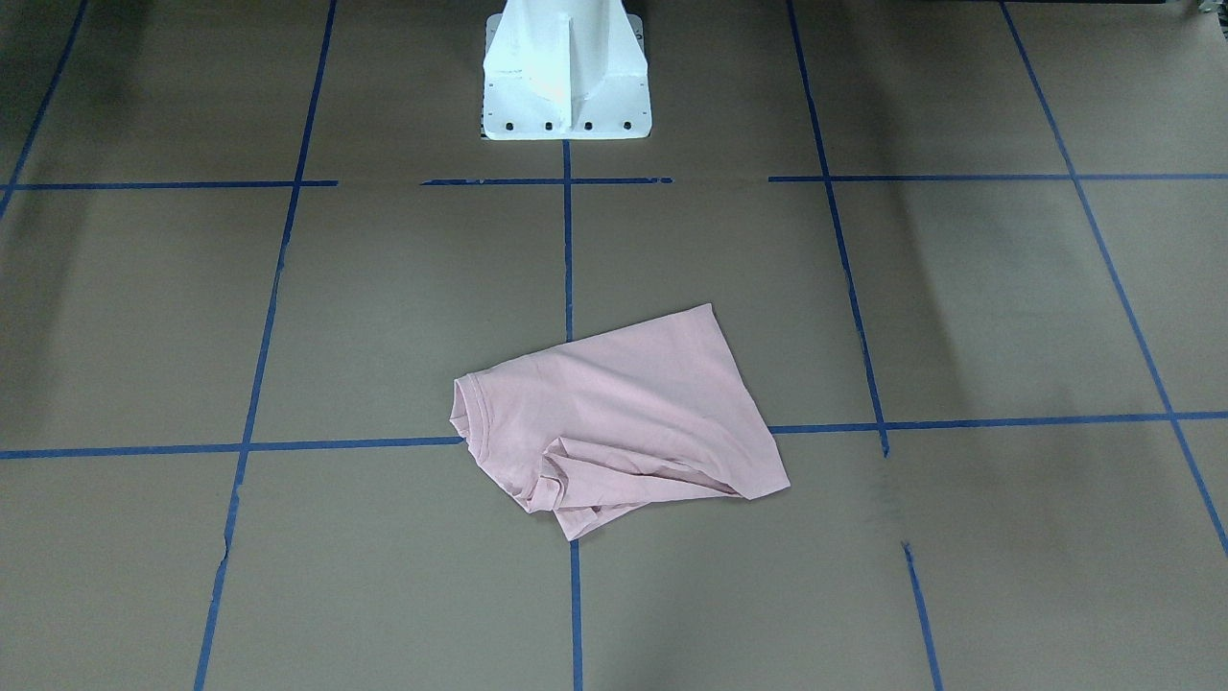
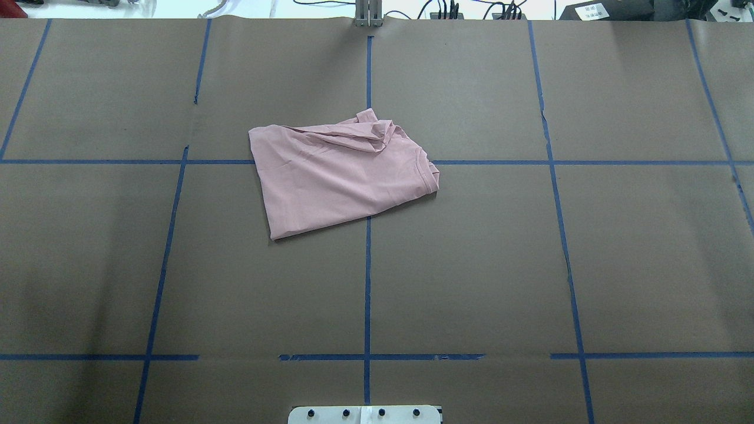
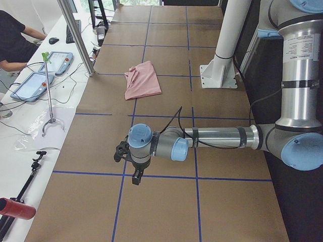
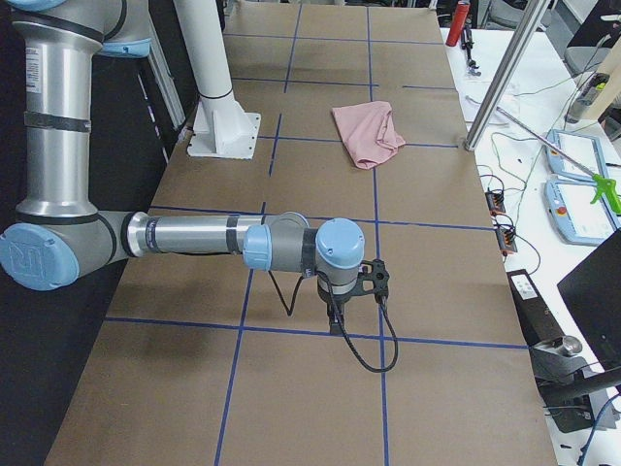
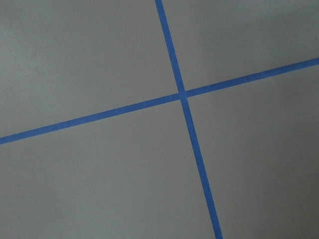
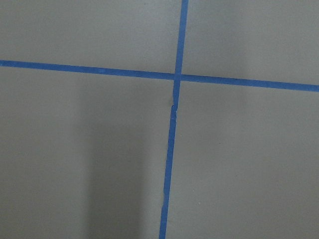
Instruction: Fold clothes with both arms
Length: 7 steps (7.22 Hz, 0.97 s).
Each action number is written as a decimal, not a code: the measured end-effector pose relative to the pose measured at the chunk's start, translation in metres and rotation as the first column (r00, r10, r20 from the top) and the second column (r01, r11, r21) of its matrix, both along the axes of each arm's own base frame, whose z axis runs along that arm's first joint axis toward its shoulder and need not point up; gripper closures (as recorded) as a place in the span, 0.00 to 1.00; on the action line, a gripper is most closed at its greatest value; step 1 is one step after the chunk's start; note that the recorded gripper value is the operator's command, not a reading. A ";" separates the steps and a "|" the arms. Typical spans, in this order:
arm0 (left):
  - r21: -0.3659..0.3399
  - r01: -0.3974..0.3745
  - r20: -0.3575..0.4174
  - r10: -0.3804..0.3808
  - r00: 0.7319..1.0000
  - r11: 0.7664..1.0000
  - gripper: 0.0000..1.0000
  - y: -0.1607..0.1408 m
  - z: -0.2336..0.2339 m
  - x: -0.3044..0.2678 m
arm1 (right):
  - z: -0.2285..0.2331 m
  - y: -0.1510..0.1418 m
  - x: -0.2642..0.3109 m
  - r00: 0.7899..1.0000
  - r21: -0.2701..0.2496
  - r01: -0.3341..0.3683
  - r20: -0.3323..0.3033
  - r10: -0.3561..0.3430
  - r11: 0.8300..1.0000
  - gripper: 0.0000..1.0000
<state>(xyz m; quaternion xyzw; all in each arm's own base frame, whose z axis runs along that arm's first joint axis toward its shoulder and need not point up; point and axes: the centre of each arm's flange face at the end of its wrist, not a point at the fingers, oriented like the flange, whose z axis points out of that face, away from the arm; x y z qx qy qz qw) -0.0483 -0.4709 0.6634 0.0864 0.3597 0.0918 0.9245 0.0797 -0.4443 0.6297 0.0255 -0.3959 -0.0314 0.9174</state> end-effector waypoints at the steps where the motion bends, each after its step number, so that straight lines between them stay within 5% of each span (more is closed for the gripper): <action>1: -0.003 0.001 0.002 -0.001 1.000 1.000 0.00 0.000 0.001 0.000 | 0.002 0.001 0.000 1.000 -0.006 0.000 -0.002 0.000 1.000 0.00; 7: -0.038 0.002 0.015 -0.001 1.000 0.999 0.00 0.002 0.005 0.000 | 0.015 0.001 0.002 0.999 -0.053 -0.023 -0.033 0.021 0.998 0.00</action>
